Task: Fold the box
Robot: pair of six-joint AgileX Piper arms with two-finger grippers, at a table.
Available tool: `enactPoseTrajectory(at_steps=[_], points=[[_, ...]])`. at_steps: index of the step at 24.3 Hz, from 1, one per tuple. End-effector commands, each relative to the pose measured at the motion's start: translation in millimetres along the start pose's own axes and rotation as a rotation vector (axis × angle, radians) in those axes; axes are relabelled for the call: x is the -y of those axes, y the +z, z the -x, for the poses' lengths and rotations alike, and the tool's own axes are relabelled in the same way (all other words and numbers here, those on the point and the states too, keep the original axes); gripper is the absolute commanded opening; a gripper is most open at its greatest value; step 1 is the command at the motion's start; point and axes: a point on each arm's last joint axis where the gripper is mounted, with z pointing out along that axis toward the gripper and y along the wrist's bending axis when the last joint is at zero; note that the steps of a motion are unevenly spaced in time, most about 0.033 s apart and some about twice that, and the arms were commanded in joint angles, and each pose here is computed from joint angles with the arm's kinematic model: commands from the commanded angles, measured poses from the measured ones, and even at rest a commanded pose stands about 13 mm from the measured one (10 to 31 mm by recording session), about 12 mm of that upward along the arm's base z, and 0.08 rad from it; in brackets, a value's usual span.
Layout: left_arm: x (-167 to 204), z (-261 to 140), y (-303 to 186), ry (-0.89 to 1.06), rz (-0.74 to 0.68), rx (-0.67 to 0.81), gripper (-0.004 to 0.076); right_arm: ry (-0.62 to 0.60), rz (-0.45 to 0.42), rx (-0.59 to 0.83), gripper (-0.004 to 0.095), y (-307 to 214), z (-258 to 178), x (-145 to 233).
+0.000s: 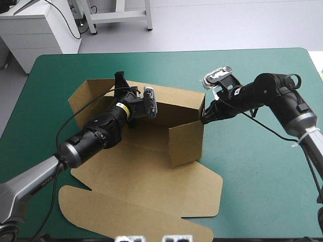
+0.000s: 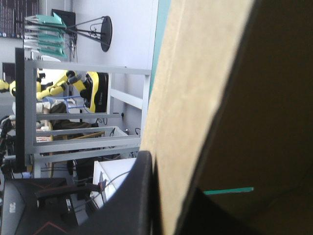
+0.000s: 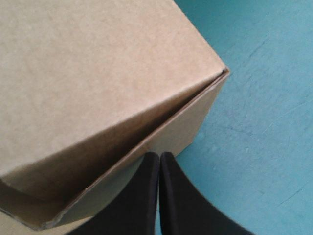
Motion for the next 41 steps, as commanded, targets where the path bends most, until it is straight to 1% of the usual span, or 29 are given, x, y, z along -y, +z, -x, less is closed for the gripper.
enactPoseTrajectory(at_steps=[1, 3, 5, 6, 8, 9, 10, 12, 13, 16, 17, 18, 19, 20, 21, 22, 24, 27, 31, 33, 36, 39, 41], points=[[-17.2, -3.2, -5.4, -0.160, 0.035, -0.089, -0.0008, -0.059, -0.088, 0.157, -0.0001, -12.4, 10.4, 2.4], [-21.1, -4.5, -4.4, -0.170, 0.043, -0.127, -0.0008, -0.066, -0.143, 0.217, -0.0001, -7.9, 11.8, 9.5], [-22.1, -6.1, -4.7, -0.164, 0.048, -0.149, -0.0008, -0.072, -0.162, 0.254, -0.0002, -5.0, 13.7, 12.5], [-22.1, -6.6, -4.8, -0.164, 0.048, -0.155, -0.0008, -0.077, -0.159, 0.253, -0.0006, -3.2, 14.0, 12.9], [-20.0, -8.5, -3.2, -0.181, 0.039, -0.181, -0.0008, -0.081, -0.121, 0.234, -0.0020, 10.1, 14.4, 14.6], [-17.9, -11.5, -1.6, -0.205, 0.035, -0.220, -0.0008, -0.063, -0.083, 0.228, -0.0020, 18.9, 14.9, 14.7], [-16.7, -14.1, -1.0, -0.208, 0.032, -0.252, -0.0008, -0.064, -0.064, 0.228, -0.0020, 24.7, 15.6, 15.1], [-14.9, -17.2, 0.1, -0.206, 0.026, -0.294, -0.0008, -0.073, -0.058, 0.257, -0.0014, 26.9, 18.5, 15.5], [-14.0, -17.2, 1.3, -0.204, 0.023, -0.298, -0.0008, -0.098, -0.061, 0.264, -0.0005, 26.3, 19.5, 15.4], [-12.5, -17.1, 3.4, -0.215, 0.021, -0.301, -0.0008, -0.134, -0.056, 0.256, 0.0097, 26.6, 18.8, 14.6], [-10.7, -17.5, 5.3, -0.220, 0.016, -0.312, -0.0008, -0.145, -0.053, 0.250, 0.0176, 26.7, 18.3, 14.2], [-10.2, -18.1, 6.1, -0.219, 0.014, -0.323, -0.0007, -0.158, -0.054, 0.249, 0.0230, 27.3, 18.2, 14.3], [-8.9, -18.8, 8.0, -0.220, 0.008, -0.342, -0.0001, -0.176, -0.053, 0.245, 0.0347, 28.3, 18.0, 14.4], [-8.7, -19.0, 9.1, -0.220, 0.007, -0.352, 0.0004, -0.179, -0.051, 0.244, 0.0416, 28.6, 17.9, 14.3], [-8.7, -18.6, 10.6, -0.219, 0.006, -0.354, 0.0010, -0.181, -0.046, 0.239, 0.0472, 28.7, 17.5, 13.9], [-10.2, -18.1, 10.3, -0.222, 0.010, -0.354, 0.0014, -0.183, -0.040, 0.231, 0.0505, 29.5, 16.7, 13.7], [-12.3, -15.4, 11.1, -0.226, 0.014, -0.330, 0.0014, -0.205, -0.009, 0.206, 0.0536, 30.9, 14.4, 11.2], [-21.6, -9.6, 9.8, -0.241, 0.037, -0.286, 0.0014, -0.203, 0.069, 0.196, 0.0557, 38.6, 13.4, 7.2], [-27.7, -7.9, 8.0, -0.252, 0.052, -0.282, 0.0014, -0.190, 0.099, 0.207, 0.0658, 45.4, 14.8, 6.7], [-28.9, -6.1, 8.0, -0.261, 0.052, -0.265, 0.0014, -0.190, 0.096, 0.215, 0.0686, 48.3, 15.8, 8.0], [-26.7, -4.0, 9.2, -0.271, 0.030, -0.246, 0.0014, -0.181, 0.079, 0.239, 0.0686, 55.4, 18.6, 11.6], [-19.7, -2.5, 15.2, -0.255, -0.015, -0.247, 0.0014, -0.174, 0.041, 0.266, 0.0687, 60.6, 21.4, 16.9], [-16.6, 1.6, 19.6, -0.277, -0.033, -0.212, 0.0014, -0.156, 0.013, 0.291, 0.0688, 65.1, 23.9, 21.3]])
